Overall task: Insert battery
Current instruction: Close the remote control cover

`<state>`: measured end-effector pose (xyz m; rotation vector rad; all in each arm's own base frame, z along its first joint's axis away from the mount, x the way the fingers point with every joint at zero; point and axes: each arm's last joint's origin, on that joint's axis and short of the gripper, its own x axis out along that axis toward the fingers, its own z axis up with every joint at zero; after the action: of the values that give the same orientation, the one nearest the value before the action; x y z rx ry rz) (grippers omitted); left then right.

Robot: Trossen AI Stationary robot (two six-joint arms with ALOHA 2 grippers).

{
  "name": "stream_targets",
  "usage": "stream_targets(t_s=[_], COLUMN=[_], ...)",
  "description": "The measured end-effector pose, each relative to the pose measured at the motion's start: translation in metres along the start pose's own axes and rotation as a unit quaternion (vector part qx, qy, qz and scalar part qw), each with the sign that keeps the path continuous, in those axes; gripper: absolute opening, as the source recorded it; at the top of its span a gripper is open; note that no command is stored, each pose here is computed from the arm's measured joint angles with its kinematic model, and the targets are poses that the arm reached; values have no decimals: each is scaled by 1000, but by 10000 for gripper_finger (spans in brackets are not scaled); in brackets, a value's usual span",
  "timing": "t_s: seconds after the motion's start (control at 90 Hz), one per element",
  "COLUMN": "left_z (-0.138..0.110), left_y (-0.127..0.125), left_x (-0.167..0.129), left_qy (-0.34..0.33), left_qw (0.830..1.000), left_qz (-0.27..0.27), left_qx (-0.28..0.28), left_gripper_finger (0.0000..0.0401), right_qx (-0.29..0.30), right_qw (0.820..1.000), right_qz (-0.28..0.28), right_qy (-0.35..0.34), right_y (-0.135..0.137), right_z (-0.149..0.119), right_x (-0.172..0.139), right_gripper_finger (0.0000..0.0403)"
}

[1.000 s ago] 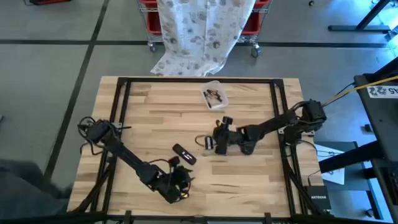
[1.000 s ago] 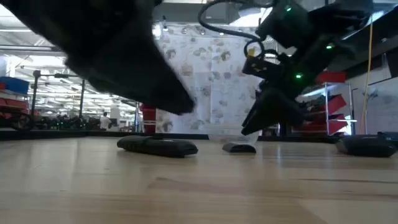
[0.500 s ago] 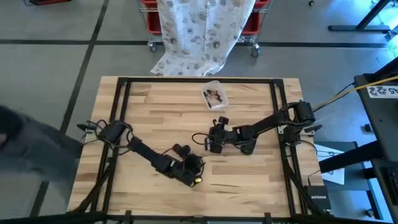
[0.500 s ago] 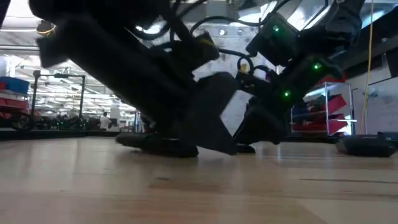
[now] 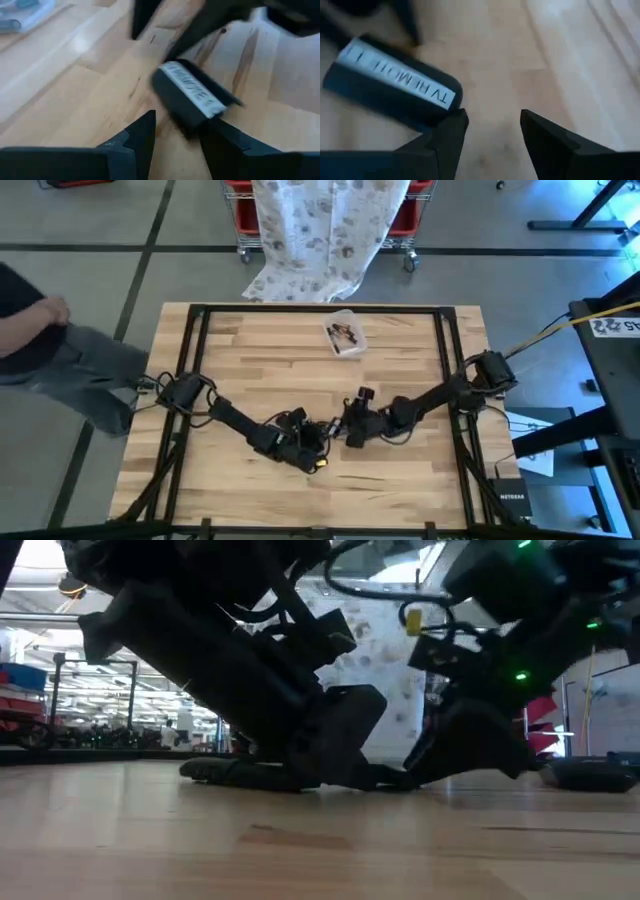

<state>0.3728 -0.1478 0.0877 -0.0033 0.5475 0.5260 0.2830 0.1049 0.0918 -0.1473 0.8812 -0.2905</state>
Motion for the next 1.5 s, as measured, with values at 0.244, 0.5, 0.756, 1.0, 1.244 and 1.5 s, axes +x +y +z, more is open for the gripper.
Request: stream_targets(t_s=[0.244, 0.5, 0.756, 1.0, 1.244, 1.5], left_z=[17, 40, 50, 31, -3, 9], left_y=[-3, 7, 18, 3, -16, 2], left_x=[-24, -48, -83, -113, -76, -20], left_qy=[-22, -32, 3, 134, 148, 91], left_qw=[1000, 999, 999, 977, 974, 990], left_qz=[-10, 2, -9, -163, -164, -99], left_qx=[-9, -5, 34, 31, 51, 47], left_gripper_finger=[130, 130, 130, 129, 129, 129], right_qx=[35, 114, 23, -41, -36, -40], right_qw=[999, 992, 997, 993, 990, 991], right_qz=[24, 53, 70, 106, 127, 118], right_qy=[-1, -12, -32, -45, -53, -52], right_y=[26, 47, 63, 67, 69, 68], right_z=[-13, -7, -5, 10, 22, 21], right_x=[-18, -31, -39, -46, -47, -47], right_gripper_finger=[184, 184, 184, 184, 184, 184])
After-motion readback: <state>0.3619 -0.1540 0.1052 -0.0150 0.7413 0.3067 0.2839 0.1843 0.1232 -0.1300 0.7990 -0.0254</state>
